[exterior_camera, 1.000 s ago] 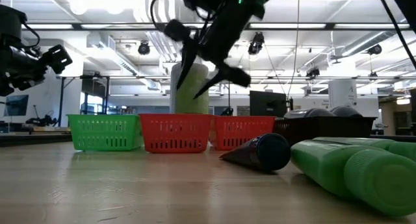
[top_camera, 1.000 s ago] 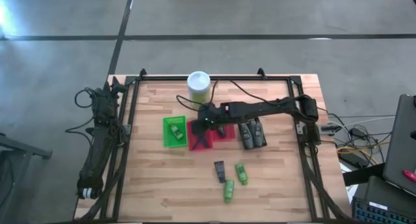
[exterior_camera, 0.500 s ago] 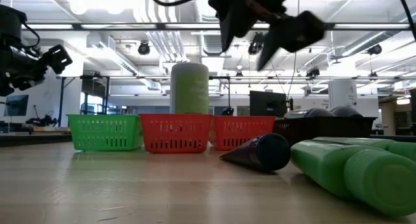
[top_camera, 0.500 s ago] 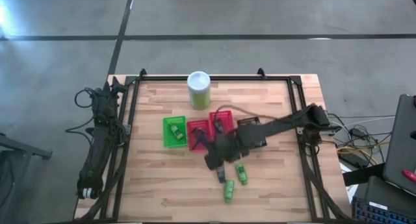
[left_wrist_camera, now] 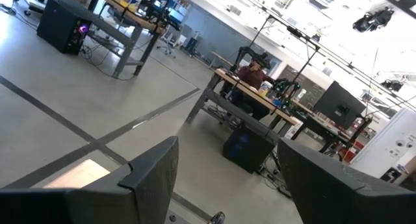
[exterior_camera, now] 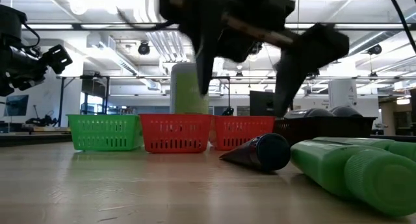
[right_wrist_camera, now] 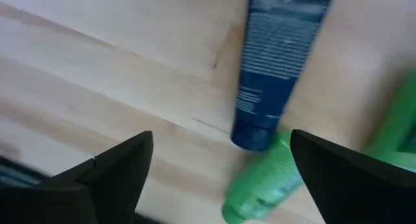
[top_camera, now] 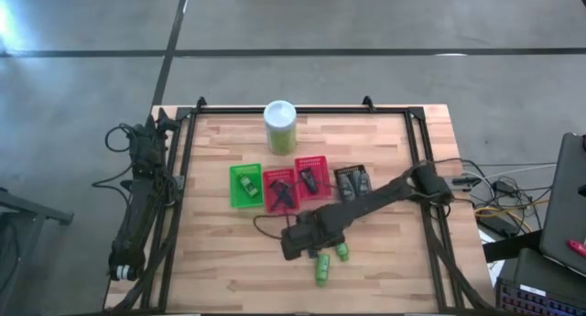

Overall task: Pick & Place Travel size toiletries
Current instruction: Put the blue shave cream into the right orange bin

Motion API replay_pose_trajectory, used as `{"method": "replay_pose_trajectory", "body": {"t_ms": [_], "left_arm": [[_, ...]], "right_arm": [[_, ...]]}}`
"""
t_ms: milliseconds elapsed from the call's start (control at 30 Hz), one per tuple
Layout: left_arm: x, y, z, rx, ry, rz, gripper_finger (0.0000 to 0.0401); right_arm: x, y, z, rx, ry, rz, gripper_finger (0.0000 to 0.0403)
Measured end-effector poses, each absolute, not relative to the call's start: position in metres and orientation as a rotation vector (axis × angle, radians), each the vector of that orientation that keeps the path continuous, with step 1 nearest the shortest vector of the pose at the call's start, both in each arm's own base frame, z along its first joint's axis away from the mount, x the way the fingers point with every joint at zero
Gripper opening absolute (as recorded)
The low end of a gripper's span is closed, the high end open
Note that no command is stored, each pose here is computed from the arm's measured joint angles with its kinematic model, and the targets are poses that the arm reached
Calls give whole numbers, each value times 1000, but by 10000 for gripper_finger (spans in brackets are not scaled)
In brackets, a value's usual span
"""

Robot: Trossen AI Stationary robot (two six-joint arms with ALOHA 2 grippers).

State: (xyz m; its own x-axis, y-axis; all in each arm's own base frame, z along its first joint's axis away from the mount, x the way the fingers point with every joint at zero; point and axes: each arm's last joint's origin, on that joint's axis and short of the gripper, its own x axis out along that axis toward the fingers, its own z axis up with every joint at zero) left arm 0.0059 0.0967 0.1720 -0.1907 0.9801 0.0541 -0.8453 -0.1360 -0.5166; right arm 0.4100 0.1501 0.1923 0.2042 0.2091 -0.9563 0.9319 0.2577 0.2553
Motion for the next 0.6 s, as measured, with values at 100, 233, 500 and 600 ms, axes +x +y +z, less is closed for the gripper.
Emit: {"method": "replay_pose_trajectory", "body": {"t_ms": [100, 233, 500, 600], "left_arm": [[6, 97, 172, -347, -515, 1700, 267], [6, 97, 172, -347, -515, 1700, 267], [6, 97, 172, -348, -514, 1700, 267], [6, 97, 172, -347, -514, 1700, 267]], "right_arm": [[416, 153, 179, 1186, 1319, -777, 362], [417, 155, 175, 1123, 1381, -838, 347], [425, 159, 173, 1162, 1380, -804, 310], [426, 161, 158, 1174, 1402, -823, 302]]}}
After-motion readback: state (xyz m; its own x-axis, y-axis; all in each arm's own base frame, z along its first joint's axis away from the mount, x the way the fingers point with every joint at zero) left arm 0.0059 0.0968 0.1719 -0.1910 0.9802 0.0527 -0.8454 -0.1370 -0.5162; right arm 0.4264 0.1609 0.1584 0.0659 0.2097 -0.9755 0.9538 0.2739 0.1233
